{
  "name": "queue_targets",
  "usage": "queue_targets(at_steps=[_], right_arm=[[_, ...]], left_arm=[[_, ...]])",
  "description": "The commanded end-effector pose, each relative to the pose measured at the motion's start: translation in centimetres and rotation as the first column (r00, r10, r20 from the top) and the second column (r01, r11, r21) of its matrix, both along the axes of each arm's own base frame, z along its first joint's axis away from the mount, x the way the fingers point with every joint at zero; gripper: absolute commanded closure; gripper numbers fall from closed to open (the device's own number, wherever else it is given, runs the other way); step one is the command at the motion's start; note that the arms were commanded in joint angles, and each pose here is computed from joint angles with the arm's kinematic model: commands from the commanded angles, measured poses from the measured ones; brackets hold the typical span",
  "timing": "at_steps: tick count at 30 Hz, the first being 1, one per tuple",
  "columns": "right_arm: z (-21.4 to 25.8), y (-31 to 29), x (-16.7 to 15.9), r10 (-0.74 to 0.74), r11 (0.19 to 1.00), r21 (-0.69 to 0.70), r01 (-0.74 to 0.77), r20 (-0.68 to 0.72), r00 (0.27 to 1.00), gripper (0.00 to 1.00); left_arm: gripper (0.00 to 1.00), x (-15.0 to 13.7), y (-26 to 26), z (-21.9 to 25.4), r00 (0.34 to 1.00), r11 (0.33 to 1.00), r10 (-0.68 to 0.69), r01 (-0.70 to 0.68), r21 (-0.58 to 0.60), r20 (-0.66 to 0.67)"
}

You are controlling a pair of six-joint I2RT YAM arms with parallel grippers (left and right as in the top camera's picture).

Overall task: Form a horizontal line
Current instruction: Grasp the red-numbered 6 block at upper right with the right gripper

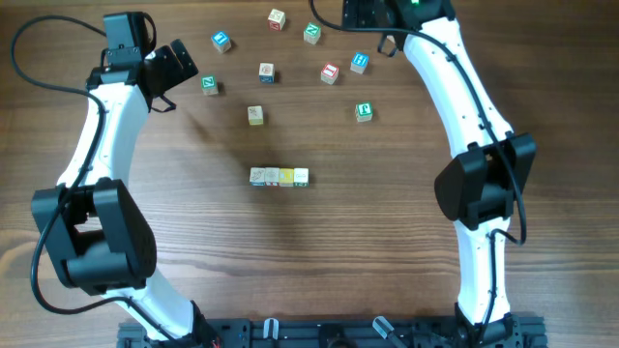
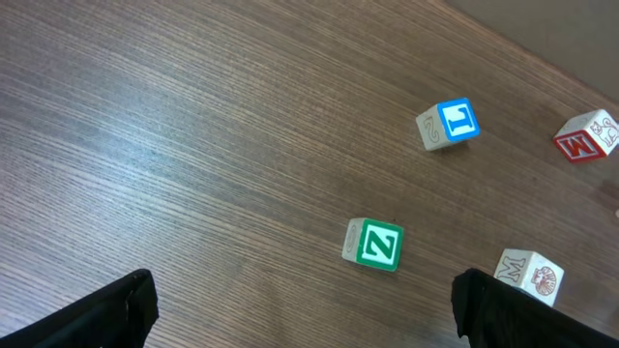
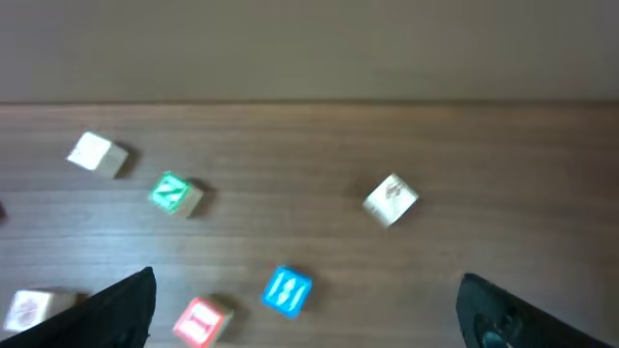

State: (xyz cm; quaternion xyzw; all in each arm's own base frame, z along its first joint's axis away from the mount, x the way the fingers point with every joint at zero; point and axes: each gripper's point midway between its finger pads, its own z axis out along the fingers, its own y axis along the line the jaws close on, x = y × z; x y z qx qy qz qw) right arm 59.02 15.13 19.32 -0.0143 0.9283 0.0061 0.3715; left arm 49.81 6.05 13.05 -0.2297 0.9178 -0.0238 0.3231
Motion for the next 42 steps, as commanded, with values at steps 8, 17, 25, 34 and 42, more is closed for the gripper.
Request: queue_targets(at_steps=[8, 17, 25, 34, 42], right_arm=[[-10.1, -8.3, 3.6, 0.117, 0.99, -0.068, -0.126, -0.126, 0.985, 0.16], [-15.0, -6.9, 5.2, 0.292, 0.954, -0.041, -0.298, -0.11, 0.95, 0.45], [-13.7, -6.7, 6.8, 0.293, 0.954, -0.058, -0.294, -0.027, 0.956, 0.2], [-17.8, -6.6, 6.9, 0.292, 0.954, -0.049, -0.295, -0.061, 0.955, 0.25], [-17.7, -6.7, 6.9, 0.291, 0.955, -0.048, -0.294, -0.064, 0.955, 0.52]], left_arm=[[0.0, 0.1, -0.1, 0.2, 1.0, 1.0, -0.006, 0.006, 0.003, 0.006], [0.0, 0.1, -0.1, 0.2, 1.0, 1.0, -0.006, 0.006, 0.003, 0.006], [0.0, 0.1, -0.1, 0.2, 1.0, 1.0, -0.007, 0.007, 0.003, 0.006], [0.0, 0.1, -0.1, 0.2, 1.0, 1.0, -0.006, 0.006, 0.003, 0.006], [0.0, 0.1, -0.1, 0.2, 1.0, 1.0, -0.006, 0.006, 0.003, 0.006]])
